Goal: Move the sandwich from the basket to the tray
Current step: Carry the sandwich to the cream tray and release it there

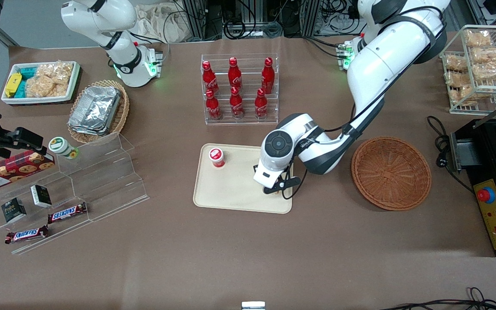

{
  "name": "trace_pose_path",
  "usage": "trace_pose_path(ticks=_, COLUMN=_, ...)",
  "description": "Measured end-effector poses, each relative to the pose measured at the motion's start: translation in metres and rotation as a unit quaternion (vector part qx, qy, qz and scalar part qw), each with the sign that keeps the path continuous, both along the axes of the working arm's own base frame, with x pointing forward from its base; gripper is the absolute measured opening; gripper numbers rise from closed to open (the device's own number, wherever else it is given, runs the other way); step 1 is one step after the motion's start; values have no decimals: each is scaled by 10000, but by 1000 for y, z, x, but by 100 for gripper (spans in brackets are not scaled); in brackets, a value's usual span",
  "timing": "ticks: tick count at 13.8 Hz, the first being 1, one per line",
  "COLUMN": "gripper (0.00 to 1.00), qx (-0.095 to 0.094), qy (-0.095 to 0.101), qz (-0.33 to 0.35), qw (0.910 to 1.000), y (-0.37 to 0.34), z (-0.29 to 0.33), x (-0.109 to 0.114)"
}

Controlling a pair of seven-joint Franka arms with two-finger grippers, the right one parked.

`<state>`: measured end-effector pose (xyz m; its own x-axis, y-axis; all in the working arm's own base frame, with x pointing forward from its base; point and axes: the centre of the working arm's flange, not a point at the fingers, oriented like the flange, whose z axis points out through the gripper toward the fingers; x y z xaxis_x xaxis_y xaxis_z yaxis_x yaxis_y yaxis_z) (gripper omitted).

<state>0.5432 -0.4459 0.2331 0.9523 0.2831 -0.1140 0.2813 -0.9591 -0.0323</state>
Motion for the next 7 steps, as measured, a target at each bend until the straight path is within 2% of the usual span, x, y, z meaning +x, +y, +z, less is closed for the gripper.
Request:
trace_pose_path(ticks=2, gripper=45, qx=18, qy=-37, qz=-2, qw=10000, y=-1, z=0, x=1)
trace_pose_path(ticks=5, gripper=73, qx=27, qy=-96, qz=103, qw=9999, y=-3, z=3, x=3)
trace_pose_path(ticks=7, gripper=93, qx=7, qy=-256, qz=449, qw=9987, y=-3, z=23, x=11)
